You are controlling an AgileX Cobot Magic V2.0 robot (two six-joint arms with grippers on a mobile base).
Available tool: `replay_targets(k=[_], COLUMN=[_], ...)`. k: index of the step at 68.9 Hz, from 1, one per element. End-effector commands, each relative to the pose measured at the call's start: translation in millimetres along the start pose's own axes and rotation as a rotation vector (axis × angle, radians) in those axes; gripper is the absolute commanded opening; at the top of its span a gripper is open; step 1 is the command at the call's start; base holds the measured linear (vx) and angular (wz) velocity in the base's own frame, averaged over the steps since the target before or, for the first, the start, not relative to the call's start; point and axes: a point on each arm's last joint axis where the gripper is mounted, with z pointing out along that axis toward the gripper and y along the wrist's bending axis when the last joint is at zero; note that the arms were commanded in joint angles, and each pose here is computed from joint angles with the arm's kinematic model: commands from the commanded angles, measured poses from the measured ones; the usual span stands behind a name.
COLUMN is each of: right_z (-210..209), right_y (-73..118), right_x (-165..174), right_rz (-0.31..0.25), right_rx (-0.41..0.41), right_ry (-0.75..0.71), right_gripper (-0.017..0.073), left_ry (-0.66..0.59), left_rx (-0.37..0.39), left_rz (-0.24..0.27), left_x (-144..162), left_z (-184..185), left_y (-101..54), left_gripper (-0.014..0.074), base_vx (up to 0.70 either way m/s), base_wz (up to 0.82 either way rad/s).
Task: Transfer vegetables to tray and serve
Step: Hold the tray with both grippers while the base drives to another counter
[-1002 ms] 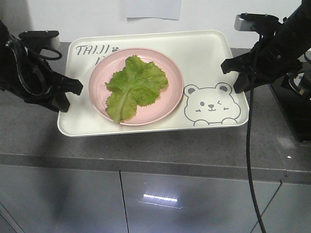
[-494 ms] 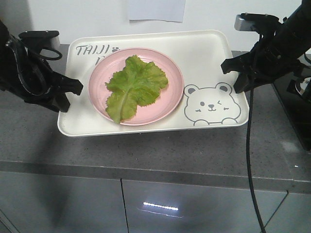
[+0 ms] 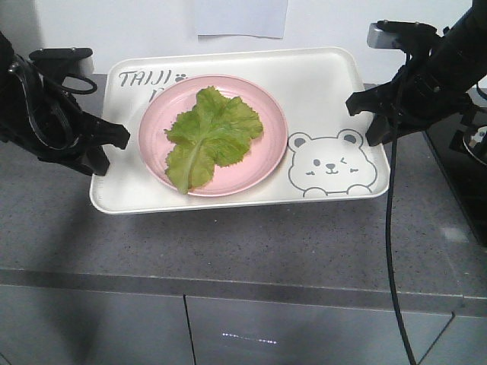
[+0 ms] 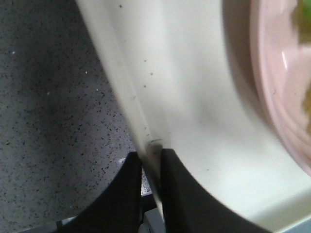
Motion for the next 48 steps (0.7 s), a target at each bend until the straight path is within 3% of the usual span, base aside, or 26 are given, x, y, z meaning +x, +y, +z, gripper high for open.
replay_targets(k=[1,48], right_z=[-29.8,-29.8], right_y=[18.3,18.4], right_x=[0.3,0.3], right_rz=[-0.027,-0.027], right_rx=[-0.081,-0.082], right_ry=[-0.074,-0.074], right_gripper=[-0.0005,-0.0005], left_ry=[-0.130,-0.130], left_rx=[0.097,0.097], left_rz=[0.030,0.030], left_x=[-3.2,-3.2], left_z=[-27.6,-27.6], left_y=[-19.4,-19.4], left_gripper=[-0.0006,-0.0006], base_vx=[0.07,0.07], base_wz=[-0.04,-0.04])
